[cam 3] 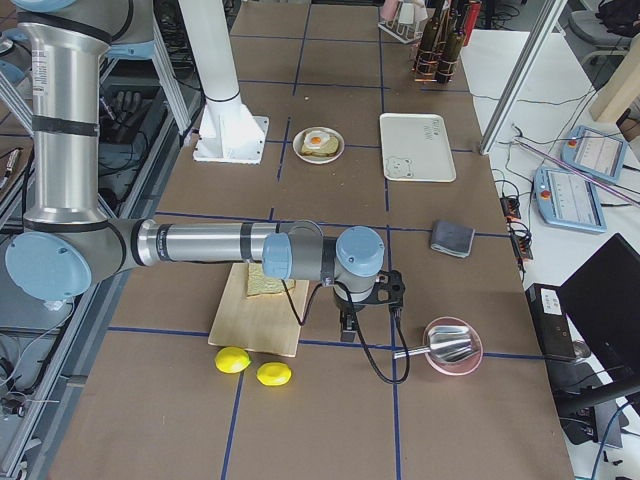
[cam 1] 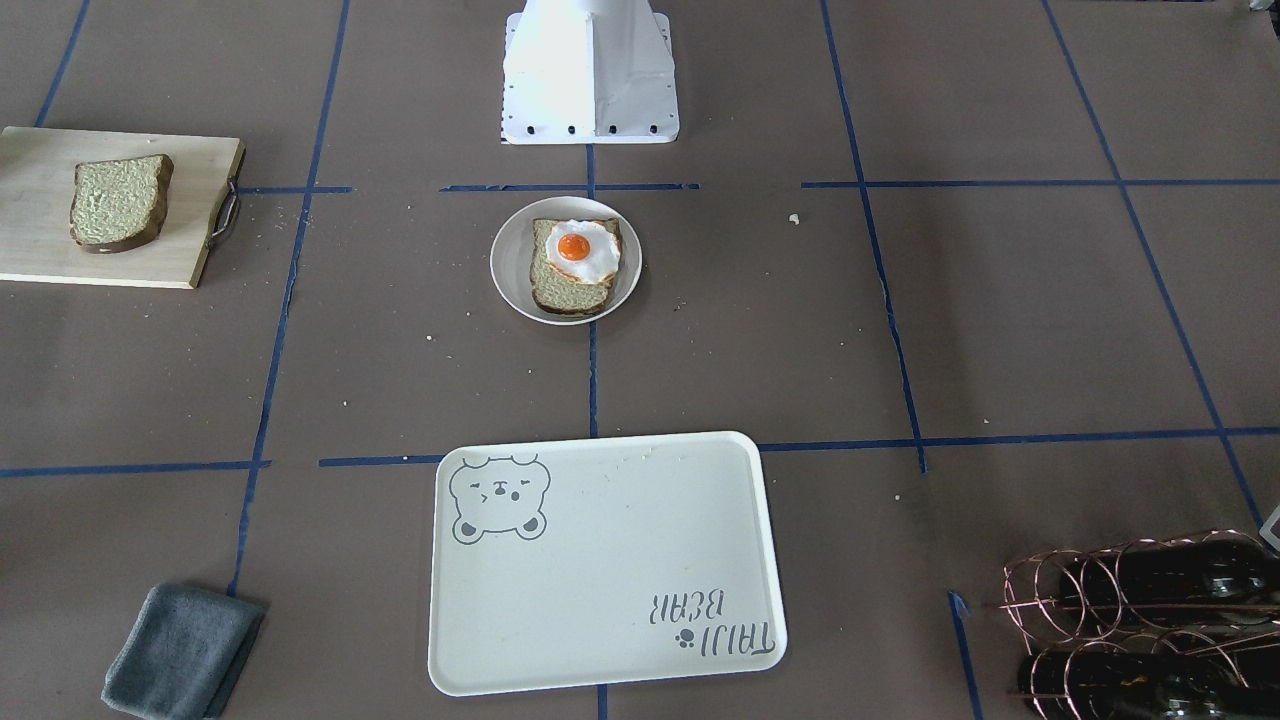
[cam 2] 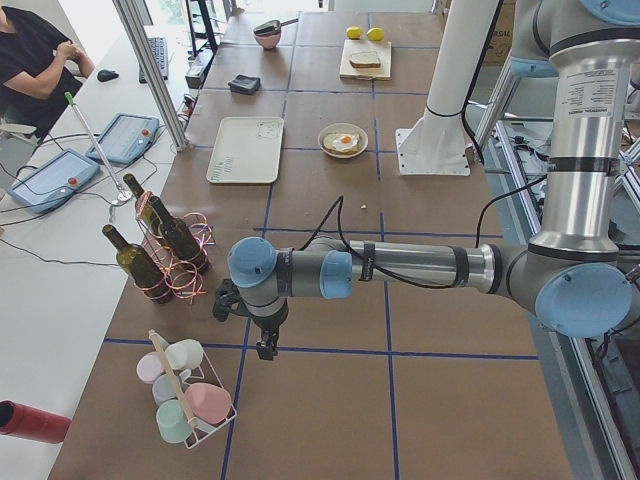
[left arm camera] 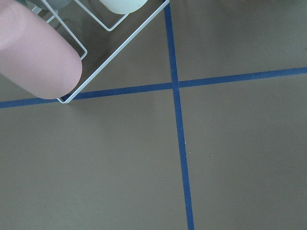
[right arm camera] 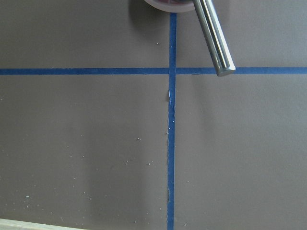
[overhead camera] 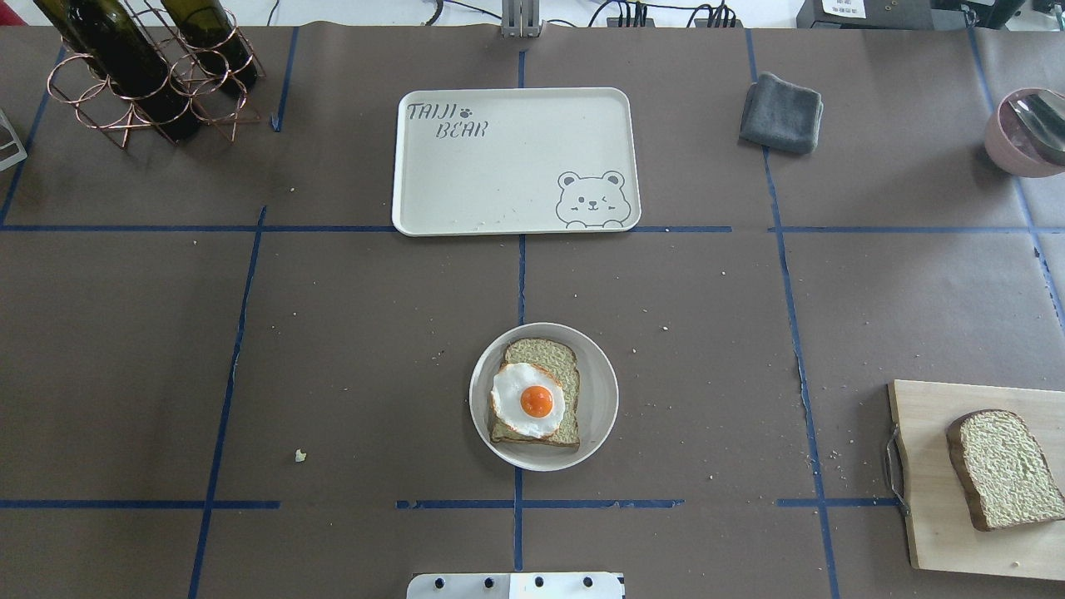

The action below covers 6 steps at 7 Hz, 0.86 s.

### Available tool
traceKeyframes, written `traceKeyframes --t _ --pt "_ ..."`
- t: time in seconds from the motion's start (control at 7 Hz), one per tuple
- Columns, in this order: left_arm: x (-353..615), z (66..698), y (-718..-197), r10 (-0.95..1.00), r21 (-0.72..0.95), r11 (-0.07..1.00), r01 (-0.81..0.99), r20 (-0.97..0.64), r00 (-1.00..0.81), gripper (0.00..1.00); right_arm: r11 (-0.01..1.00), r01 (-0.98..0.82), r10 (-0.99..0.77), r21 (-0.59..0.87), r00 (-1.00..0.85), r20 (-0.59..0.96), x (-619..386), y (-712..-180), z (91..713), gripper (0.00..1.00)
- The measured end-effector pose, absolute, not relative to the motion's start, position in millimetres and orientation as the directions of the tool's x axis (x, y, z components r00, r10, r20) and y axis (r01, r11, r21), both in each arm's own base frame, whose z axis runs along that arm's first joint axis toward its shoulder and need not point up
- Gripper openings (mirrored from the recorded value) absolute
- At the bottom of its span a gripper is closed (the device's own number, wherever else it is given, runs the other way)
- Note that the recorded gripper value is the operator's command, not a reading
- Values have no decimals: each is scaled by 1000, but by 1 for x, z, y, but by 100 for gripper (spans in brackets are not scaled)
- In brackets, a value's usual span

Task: Make sandwich and place on tray

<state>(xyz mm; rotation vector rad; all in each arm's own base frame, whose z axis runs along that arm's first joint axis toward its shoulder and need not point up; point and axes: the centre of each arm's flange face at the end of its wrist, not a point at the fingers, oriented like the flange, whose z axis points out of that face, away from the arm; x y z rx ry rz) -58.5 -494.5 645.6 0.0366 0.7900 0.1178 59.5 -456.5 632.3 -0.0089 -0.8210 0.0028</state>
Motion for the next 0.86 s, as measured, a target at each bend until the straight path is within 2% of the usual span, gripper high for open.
traceKeyframes --t 0.43,0.86 --pt "-58 634 -501 139 103 990 -94 -702 698 100 1000 1 0 0 682 731 60 -458 630 100" --pt "-45 565 -545 259 251 961 -114 -680 686 100 999 4 -42 53 683 730 57 -471 610 100"
